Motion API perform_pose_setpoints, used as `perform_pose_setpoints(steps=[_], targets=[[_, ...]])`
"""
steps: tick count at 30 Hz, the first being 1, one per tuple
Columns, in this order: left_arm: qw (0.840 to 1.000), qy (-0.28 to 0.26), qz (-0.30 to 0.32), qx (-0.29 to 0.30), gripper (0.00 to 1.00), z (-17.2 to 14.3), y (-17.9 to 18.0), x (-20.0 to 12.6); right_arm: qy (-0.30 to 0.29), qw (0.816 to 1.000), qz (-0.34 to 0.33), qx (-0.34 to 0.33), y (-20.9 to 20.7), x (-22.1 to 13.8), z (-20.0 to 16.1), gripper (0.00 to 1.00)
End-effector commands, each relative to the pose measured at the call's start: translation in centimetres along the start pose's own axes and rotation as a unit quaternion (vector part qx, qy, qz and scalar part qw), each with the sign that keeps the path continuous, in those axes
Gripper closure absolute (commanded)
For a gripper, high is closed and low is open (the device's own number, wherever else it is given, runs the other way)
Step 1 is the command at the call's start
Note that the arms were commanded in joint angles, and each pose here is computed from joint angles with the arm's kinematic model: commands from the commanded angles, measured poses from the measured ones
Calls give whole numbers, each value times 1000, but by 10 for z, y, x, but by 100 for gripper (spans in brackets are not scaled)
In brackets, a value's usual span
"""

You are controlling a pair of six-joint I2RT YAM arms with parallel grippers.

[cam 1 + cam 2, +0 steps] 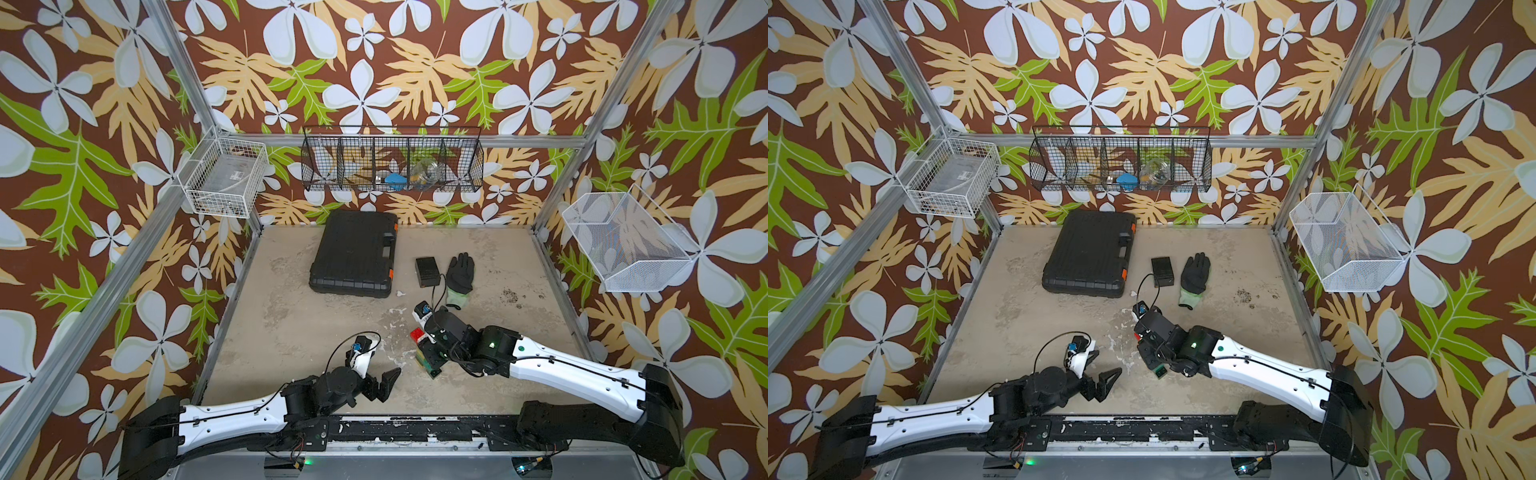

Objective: Assemble a giraffe with lego
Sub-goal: Assemble the lego brick with the lego brick.

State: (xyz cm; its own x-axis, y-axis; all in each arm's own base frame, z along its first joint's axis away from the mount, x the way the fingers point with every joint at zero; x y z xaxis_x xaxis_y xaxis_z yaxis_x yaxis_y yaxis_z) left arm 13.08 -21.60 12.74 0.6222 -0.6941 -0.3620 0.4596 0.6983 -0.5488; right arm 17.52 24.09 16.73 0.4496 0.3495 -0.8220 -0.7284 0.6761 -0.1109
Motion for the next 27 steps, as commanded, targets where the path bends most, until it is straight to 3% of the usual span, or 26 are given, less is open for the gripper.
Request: perform_pose_setpoints(steps=[1, 7, 15, 22, 27], targets=[[1000, -10, 1, -7, 0, 3, 1, 0, 122, 993, 8, -10, 4, 7, -56, 84], [1000, -11, -5, 9, 0, 7, -4, -1, 117, 993, 9, 4, 4, 4, -56, 81], [999, -7, -31, 34, 0, 17, -23, 3, 75, 997, 1, 16, -1, -17, -27, 64], [997, -1, -58, 52, 0, 16, -35, 9, 34, 999, 1, 28, -4, -37, -6, 26], [995, 6, -79, 63, 0, 14, -44, 16, -1, 998, 9, 62, -7, -58, 6, 17]])
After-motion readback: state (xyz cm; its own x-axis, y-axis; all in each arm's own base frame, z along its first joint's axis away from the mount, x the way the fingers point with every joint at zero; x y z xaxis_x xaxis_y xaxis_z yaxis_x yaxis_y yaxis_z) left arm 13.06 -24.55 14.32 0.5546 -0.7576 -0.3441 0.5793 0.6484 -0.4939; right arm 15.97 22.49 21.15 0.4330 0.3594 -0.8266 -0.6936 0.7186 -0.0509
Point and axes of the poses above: each gripper's point midway between its finger pads, its own x axis out along the fingers, its own y axis along the line the jaws close on, z = x × y, the point moved 4 cm from there along -x, back along the fingers, and after that the axes turned 14 degrees about -x, right-handed, at the moved point
